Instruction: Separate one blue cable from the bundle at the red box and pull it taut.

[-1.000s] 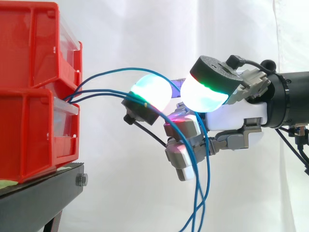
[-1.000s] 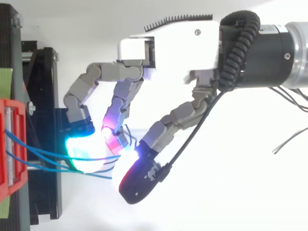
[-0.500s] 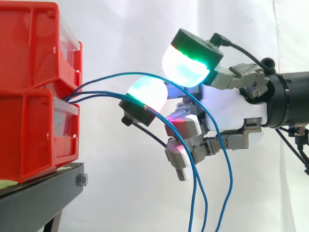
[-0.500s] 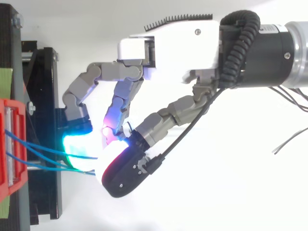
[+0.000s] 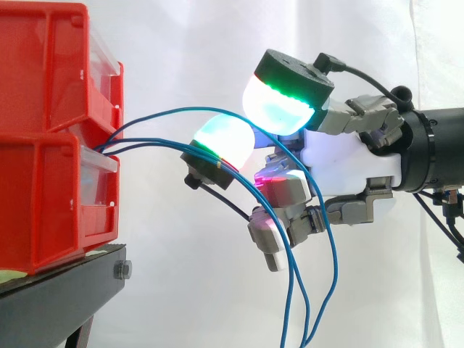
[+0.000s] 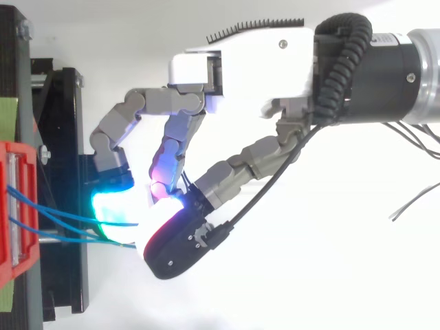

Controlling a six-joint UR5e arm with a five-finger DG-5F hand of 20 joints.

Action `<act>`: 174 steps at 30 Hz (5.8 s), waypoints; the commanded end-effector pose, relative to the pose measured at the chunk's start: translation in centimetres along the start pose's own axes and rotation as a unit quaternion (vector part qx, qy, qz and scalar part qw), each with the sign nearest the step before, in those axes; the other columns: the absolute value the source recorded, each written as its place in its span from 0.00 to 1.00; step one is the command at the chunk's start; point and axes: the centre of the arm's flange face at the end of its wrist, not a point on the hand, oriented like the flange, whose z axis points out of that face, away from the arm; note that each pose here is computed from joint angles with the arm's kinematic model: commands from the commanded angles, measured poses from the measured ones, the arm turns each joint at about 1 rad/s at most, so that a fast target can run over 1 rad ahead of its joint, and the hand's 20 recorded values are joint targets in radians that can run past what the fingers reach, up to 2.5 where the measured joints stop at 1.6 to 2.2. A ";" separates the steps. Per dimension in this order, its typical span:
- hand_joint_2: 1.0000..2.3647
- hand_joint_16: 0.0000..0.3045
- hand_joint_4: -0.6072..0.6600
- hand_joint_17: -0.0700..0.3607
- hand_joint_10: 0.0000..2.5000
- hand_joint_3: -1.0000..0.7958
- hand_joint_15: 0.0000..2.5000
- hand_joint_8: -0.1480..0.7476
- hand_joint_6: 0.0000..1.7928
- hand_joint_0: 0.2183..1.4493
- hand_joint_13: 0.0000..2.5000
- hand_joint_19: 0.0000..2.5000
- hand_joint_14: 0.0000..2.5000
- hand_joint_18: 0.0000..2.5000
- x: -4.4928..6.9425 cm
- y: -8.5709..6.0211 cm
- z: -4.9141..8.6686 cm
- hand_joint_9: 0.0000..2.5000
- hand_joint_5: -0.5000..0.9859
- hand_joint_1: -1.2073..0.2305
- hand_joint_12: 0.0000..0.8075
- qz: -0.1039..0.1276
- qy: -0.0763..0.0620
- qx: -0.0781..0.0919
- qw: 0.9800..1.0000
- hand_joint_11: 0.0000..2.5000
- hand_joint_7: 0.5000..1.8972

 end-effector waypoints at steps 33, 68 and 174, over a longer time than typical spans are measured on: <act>0.01 0.14 0.29 0.39 0.01 0.53 0.25 0.43 0.50 0.33 0.43 0.25 0.01 0.36 1.0 -1.5 -0.5 0.53 0.33 0.22 0.36 0.049 0.006 0.021 0.999 0.29 0.42; 0.01 0.14 0.30 0.39 0.01 0.54 0.25 0.52 0.49 0.34 0.45 0.24 0.01 0.38 0.8 0.9 -3.8 0.52 0.33 0.20 0.36 0.070 0.039 0.091 0.993 0.21 0.41; 0.01 0.11 0.34 0.34 0.70 0.50 0.38 0.37 0.49 0.34 0.36 0.84 1.00 0.52 -0.1 0.5 -8.1 0.64 0.32 0.24 0.32 0.101 0.065 0.101 0.988 0.59 0.39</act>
